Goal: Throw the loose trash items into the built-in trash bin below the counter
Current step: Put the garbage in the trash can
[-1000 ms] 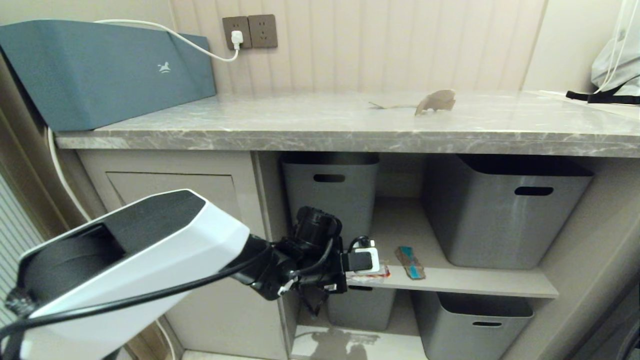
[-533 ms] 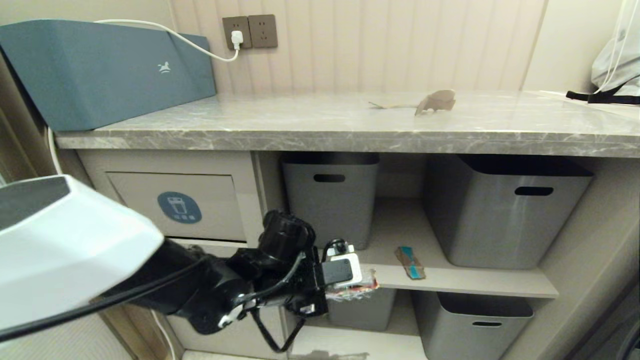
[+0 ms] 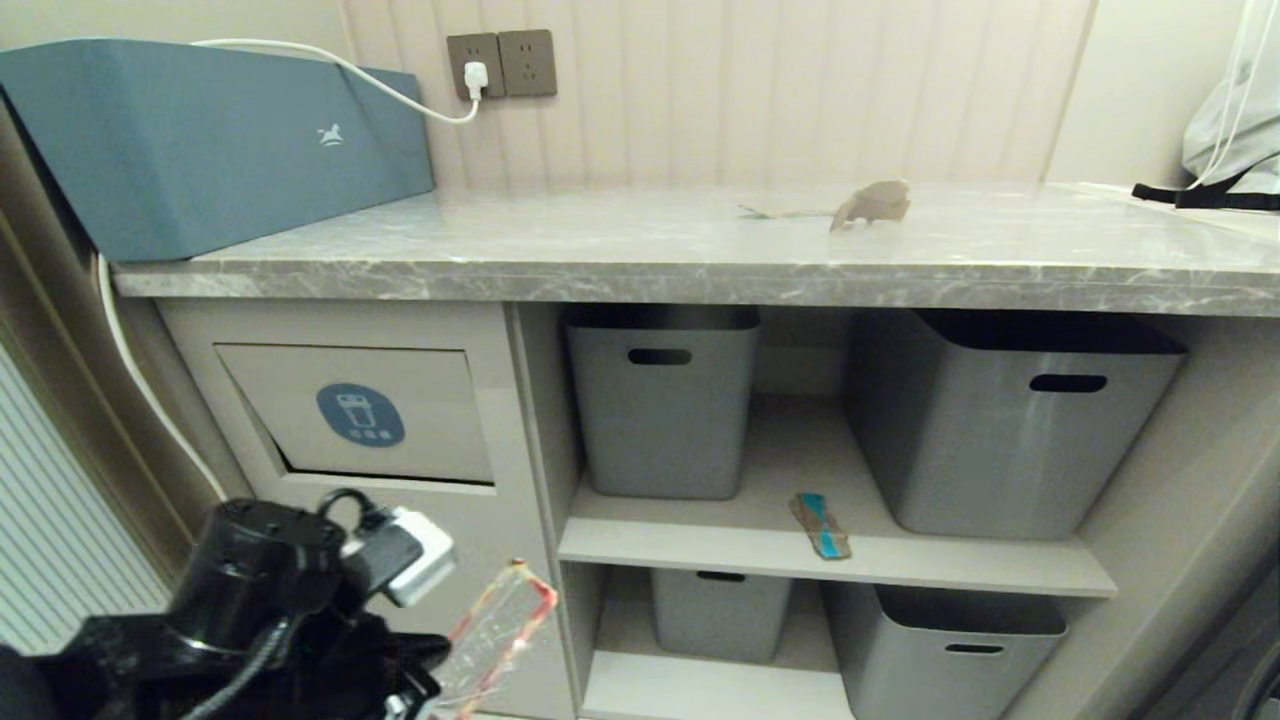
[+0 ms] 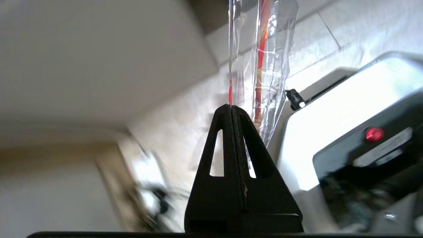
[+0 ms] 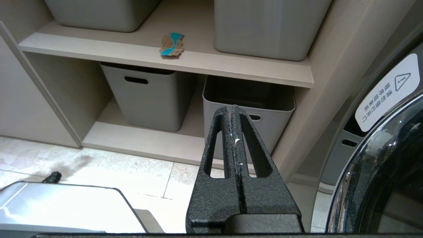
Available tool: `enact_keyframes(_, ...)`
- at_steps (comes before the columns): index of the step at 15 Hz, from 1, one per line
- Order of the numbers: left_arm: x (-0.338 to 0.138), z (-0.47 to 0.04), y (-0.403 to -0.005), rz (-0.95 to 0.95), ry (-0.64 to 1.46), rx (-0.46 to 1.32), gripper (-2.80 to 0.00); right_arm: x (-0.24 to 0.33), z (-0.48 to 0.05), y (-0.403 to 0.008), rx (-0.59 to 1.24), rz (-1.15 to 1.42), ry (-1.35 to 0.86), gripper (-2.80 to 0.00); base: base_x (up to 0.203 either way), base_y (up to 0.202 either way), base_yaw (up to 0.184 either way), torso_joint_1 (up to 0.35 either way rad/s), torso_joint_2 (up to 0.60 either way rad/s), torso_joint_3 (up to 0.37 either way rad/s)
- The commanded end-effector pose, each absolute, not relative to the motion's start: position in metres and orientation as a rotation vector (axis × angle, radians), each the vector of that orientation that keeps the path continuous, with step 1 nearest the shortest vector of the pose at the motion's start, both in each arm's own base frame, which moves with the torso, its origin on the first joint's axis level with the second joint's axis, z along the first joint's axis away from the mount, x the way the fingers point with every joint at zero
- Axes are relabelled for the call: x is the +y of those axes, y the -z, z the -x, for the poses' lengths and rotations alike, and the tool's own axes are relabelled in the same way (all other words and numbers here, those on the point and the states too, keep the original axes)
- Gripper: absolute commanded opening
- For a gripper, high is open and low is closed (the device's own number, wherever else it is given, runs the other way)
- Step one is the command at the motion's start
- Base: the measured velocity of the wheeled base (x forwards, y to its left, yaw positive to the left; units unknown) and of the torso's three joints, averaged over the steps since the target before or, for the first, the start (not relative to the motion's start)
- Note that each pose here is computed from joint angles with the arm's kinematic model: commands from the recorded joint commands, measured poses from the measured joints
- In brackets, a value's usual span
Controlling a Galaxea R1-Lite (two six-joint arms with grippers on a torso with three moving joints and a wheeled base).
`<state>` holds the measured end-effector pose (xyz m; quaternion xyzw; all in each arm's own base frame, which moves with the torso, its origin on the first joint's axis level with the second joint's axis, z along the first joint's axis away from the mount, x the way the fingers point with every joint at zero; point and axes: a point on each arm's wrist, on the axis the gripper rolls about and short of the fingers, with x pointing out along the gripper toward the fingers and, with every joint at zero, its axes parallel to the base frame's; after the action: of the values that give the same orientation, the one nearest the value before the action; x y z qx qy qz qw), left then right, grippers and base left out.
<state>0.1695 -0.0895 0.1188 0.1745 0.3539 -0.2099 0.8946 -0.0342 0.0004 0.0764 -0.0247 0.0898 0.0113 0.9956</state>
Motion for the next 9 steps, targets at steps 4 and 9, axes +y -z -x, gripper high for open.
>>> enact_keyframes(4, -0.013, -0.154, -0.135, 0.0, 0.074, 0.699, -2.8, 0.0, 0.034, -0.076, 0.181, 0.05, -0.023, -2.8, 0.0, 0.0, 0.0, 0.0, 0.0, 0.0)
enact_keyframes(9, 0.035, -0.135, -0.139, 0.467, -0.291, 0.609, -2.8, 0.0, 0.034, -0.076, 0.182, 0.049, -0.023, -2.8, 0.0, 0.0, 0.0, 0.0, 0.0, 0.0)
